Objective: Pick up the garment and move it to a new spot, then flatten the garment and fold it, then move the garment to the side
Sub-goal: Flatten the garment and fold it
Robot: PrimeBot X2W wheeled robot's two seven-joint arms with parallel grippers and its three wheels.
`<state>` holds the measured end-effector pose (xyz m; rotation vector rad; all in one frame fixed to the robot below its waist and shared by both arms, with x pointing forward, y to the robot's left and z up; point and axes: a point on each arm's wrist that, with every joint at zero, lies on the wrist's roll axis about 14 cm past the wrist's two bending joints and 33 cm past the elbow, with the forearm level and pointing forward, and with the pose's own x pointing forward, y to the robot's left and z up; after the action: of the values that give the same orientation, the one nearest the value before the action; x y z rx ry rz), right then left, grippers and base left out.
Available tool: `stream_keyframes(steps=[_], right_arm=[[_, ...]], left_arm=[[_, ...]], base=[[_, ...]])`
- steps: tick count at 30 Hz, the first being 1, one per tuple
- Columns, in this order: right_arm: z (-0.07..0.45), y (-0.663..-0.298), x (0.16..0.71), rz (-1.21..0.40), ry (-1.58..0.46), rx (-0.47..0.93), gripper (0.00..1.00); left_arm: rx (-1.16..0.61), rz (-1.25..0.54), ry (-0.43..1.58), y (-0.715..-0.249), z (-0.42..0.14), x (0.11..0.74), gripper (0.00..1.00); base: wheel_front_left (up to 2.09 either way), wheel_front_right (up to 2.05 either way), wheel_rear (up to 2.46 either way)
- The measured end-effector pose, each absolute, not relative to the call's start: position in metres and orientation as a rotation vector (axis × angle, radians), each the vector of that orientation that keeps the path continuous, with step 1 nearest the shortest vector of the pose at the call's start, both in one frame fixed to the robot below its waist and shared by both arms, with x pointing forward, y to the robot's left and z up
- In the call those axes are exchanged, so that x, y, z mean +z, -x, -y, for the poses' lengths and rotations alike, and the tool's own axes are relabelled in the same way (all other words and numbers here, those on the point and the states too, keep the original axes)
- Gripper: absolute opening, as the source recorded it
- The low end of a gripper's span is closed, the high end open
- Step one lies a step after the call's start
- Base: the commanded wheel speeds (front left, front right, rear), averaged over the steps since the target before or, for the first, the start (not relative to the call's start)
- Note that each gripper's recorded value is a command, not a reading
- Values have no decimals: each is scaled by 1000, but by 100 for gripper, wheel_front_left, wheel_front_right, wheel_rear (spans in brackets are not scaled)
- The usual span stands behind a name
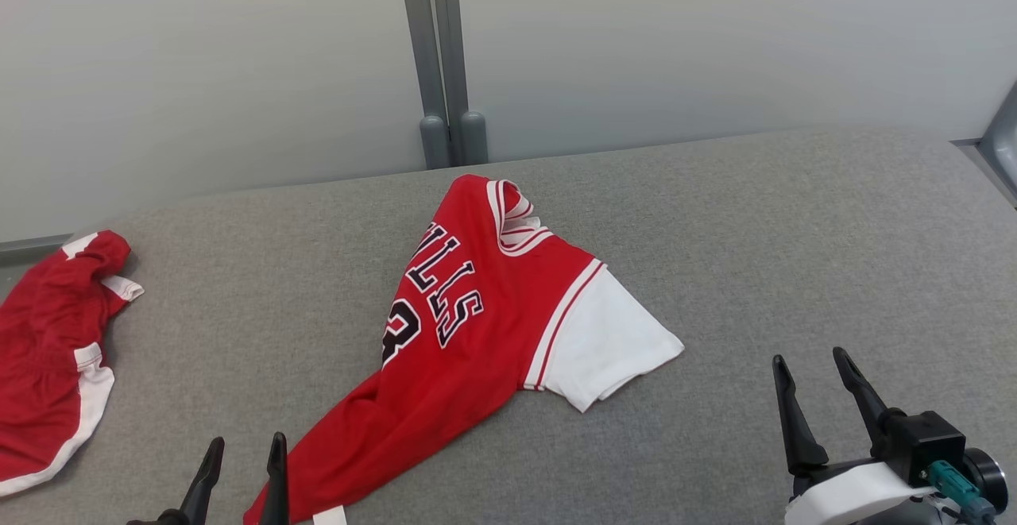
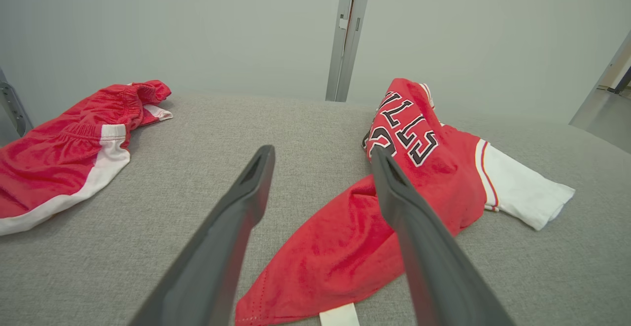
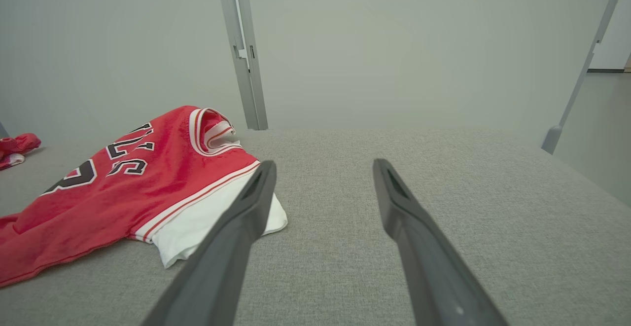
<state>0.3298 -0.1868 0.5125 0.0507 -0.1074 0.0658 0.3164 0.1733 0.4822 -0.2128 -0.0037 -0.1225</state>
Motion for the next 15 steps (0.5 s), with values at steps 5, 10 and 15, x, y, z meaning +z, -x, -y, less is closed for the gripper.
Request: stream_keyframes(steps=[5,10,15], right_arm=[[189,-329,513,111,-50,60,100],[191,-329,514,111,-48,53,100],[191,-334,512,105,-46,55,100]], left_arm=[[-129,-7,226,-318,-172,479,100],[-129,-20,235,-319,-172,476,100],[-133,-22,234,-327,-171,476,100]], base=[[0,0,0],[0,0,0],[0,0,0]])
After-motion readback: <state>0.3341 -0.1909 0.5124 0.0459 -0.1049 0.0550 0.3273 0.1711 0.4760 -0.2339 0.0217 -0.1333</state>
